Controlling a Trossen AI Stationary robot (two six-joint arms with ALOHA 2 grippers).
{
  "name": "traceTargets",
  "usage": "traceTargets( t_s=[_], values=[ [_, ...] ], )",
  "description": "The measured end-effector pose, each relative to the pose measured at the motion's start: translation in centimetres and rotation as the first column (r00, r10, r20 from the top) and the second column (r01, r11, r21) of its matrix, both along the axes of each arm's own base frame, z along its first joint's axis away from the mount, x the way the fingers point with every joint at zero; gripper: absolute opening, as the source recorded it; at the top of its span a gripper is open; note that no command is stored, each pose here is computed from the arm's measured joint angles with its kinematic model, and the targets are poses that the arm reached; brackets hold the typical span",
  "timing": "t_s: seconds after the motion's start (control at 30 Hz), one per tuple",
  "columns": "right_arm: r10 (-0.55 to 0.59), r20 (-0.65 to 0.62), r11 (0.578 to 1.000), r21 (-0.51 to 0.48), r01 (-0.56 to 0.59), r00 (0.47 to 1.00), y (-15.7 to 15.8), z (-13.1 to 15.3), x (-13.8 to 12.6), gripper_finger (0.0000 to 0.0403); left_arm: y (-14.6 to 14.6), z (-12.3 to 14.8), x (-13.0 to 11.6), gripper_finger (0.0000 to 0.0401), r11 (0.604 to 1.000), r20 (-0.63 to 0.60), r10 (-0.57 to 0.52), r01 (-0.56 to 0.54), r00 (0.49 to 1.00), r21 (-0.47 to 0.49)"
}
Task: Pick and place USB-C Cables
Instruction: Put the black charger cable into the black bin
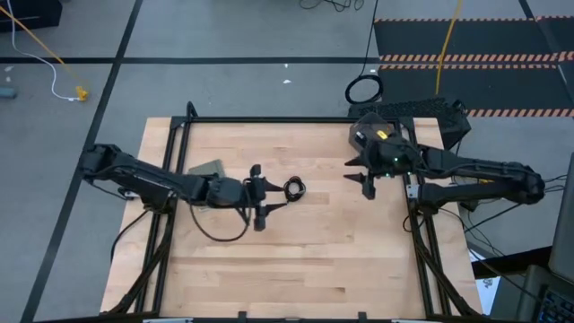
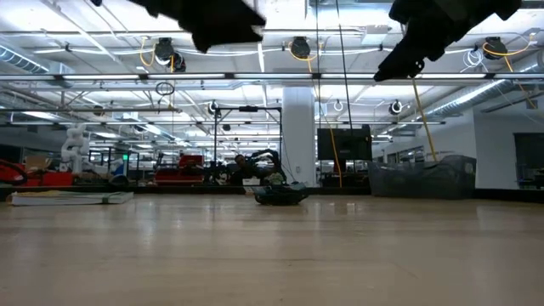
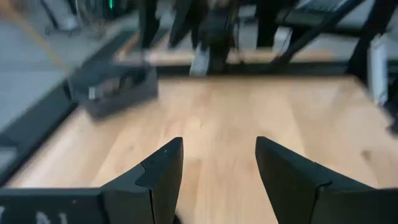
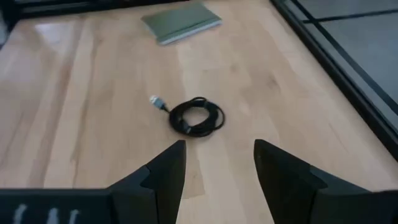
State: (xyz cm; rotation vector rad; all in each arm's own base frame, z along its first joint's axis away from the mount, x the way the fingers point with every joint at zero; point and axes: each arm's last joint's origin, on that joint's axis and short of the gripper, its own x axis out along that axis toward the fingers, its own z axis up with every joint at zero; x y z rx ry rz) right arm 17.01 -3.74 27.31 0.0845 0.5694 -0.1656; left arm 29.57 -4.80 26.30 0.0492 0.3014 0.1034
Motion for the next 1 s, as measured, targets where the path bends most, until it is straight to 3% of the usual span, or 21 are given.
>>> traceTargets(
  t_s=[0.23,0.37,0.53,0.83,1.0],
  values=[
    [0.068,0.067,0.995,-0.077,-0.063,0.995,0.5,0.7,0.3,0.0183,1.0,-2.0,3.9,0.0204,0.999,-0.161,0.052,-0.052,0.986,0.005],
    [0.069,0.074,0.995,-0.081,-0.063,0.995,0.5,0.8,0.2,0.0183,1.3,-3.7,6.3,0.0205,0.999,-0.256,-0.005,-0.005,0.967,-0.038],
    [0.068,0.068,0.995,-0.080,-0.063,0.995,0.5,0.8,0.2,0.0183,2.2,-5.5,8.7,0.0205,0.999,-0.365,0.023,-0.036,0.931,-0.028],
    [0.067,0.034,0.996,-0.070,-0.064,0.997,0.5,0.5,0.0,0.0183,4.5,-9.5,10.1,0.0207,0.994,-0.520,0.082,-0.106,0.850,-0.016],
    [0.066,0.010,0.996,-0.063,-0.065,0.998,0.6,0.3,-0.1,0.0183,5.4,-11.3,10.2,0.0235,0.993,-0.574,0.097,-0.118,0.813,0.002]
  ],
)
